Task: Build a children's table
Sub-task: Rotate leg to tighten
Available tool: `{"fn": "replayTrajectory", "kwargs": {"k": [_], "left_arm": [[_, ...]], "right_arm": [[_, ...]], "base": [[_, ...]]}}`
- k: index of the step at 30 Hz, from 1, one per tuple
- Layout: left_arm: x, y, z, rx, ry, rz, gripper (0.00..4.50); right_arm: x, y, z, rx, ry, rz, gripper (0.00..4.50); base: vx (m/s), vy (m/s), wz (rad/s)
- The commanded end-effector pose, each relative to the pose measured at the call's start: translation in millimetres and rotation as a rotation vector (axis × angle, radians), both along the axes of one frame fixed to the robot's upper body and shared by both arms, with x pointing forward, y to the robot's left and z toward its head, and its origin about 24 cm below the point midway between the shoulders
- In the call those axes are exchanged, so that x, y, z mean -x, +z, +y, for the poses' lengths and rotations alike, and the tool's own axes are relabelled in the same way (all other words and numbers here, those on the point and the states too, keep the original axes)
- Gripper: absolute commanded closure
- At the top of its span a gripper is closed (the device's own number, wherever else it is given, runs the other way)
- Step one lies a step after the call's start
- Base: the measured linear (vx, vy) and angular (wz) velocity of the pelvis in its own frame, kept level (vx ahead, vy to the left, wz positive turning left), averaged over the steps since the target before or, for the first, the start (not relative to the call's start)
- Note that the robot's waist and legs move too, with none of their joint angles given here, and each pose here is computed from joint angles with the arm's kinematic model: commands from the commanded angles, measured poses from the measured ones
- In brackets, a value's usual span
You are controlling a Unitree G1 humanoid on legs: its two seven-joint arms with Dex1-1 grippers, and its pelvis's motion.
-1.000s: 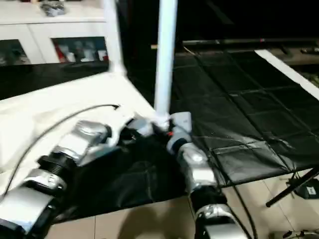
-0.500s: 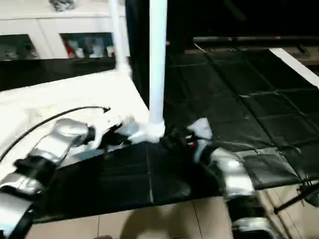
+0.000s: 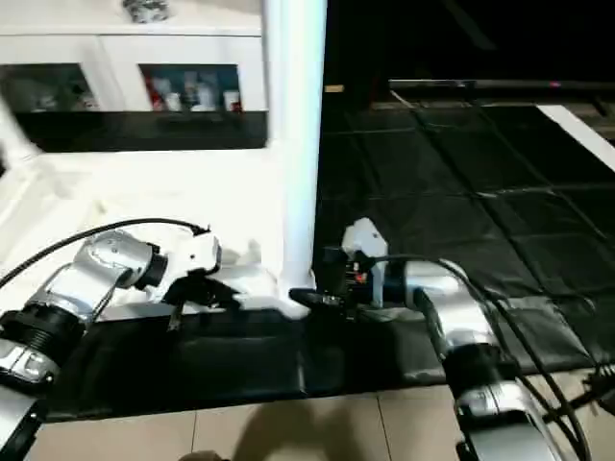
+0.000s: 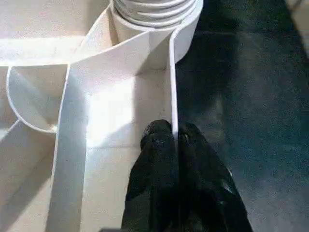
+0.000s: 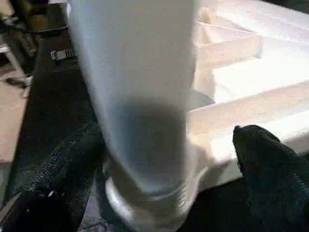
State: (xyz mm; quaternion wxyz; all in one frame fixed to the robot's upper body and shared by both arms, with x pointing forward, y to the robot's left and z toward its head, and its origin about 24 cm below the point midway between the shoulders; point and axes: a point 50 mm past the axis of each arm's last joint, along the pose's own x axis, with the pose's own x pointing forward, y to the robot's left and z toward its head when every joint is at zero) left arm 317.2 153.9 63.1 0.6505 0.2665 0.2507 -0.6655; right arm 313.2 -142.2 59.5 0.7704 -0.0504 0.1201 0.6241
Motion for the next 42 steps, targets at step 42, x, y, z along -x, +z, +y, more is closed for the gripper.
{"fn": "replayTrajectory", "kwargs": {"k": [42], "left_arm": [[-18.9,-8.4,-45,0.11,0.305,-0.011,4.5]], "right_arm": [[17.7,-44.6,42.0,-0.101,-0.232,0.137,1.76]], "base": [[0.0,0.0,0.0]]}}
